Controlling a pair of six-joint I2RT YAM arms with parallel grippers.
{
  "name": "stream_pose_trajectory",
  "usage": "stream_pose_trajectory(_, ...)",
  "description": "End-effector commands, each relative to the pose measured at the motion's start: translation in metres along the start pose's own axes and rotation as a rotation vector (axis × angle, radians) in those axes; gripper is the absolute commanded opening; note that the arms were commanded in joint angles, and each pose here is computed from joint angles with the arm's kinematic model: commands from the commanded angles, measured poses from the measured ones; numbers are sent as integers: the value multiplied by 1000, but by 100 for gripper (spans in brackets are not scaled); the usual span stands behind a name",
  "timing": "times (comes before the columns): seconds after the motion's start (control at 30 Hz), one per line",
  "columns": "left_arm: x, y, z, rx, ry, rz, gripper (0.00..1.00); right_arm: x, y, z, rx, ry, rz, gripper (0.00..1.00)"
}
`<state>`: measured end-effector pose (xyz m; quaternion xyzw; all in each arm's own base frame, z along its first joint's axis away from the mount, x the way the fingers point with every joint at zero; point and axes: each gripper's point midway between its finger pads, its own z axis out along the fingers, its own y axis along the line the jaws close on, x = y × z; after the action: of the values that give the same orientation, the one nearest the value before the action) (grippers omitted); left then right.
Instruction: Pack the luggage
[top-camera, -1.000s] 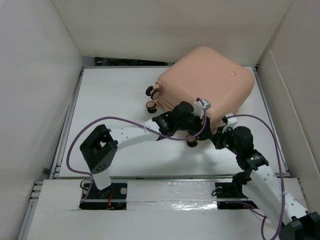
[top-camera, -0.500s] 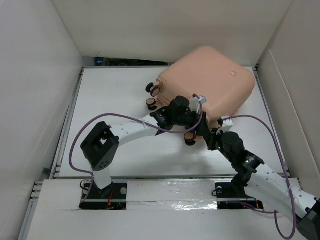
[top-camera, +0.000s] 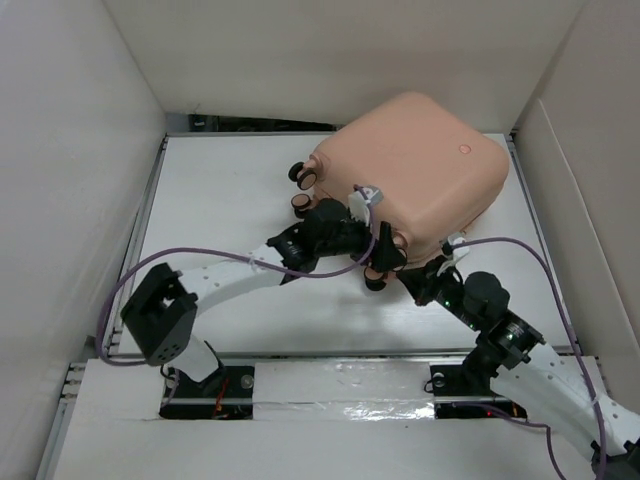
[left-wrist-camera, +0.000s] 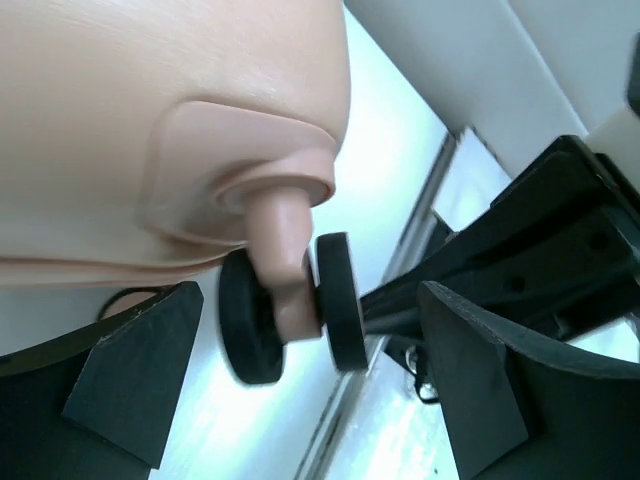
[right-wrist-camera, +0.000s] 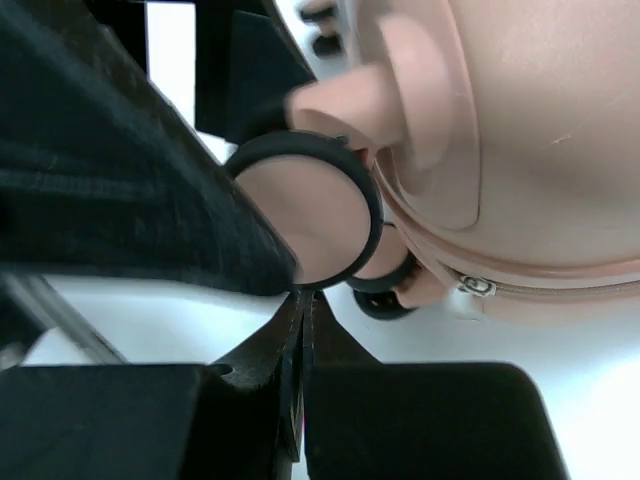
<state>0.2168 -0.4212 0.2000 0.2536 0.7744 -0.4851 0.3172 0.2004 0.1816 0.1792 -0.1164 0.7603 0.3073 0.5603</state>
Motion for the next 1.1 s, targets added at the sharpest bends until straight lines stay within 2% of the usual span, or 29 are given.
stream_pose_trajectory(0.0,-50,-6,-36,-27,-219,93,88,-52,26,-5,-164,-144,-37,0)
stream_pose_trajectory(0.1,-47,-1,-50,-68,-243,107,86,-46,16,0,-162,-121,-36,0)
stream_pose_trajectory(0.23,-46,2,-48,-80,-225,118,81,-41,15,1,-170,-91,-36,0)
stream_pose_trajectory(0.4,-37,-6,-34,-46,-161,141,78,-23,-14,-7,-10,-18,-29,1)
stream_pose_trajectory(0.47,-37,-3,-30,-58,-137,146,78,-15,-28,-13,61,-9,-15,18)
stream_pose_trajectory(0.5,-35,-5,-28,-60,-126,158,78,-12,-30,-13,68,-12,-6,32)
stream_pose_trajectory(0.6,-32,-4,-20,-62,-103,170,77,-4,-37,-12,98,-24,29,49)
stream_pose_trajectory(0.67,-32,-7,-12,-39,-89,170,73,-5,-41,-11,126,-23,39,50)
stream_pose_trajectory(0.73,-32,-8,-7,-25,-85,166,69,-18,-59,-11,236,-56,44,54)
stream_pose_trajectory(0.77,-34,-10,-3,-7,-89,166,63,-23,-62,-12,262,-66,42,56)
stream_pose_trajectory(0.83,-33,-12,1,9,-77,162,57,-40,-82,-16,374,-103,35,58)
stream_pose_trajectory(0.97,-25,-4,12,4,-42,154,57,-67,-135,-34,626,-174,48,58)
stream_pose_trajectory(1.03,-23,-1,15,-5,-29,154,58,-69,-154,-37,690,-184,62,55)
stream_pose_trajectory(1.07,-20,3,19,-13,-20,154,55,-74,-162,-36,705,-208,69,54)
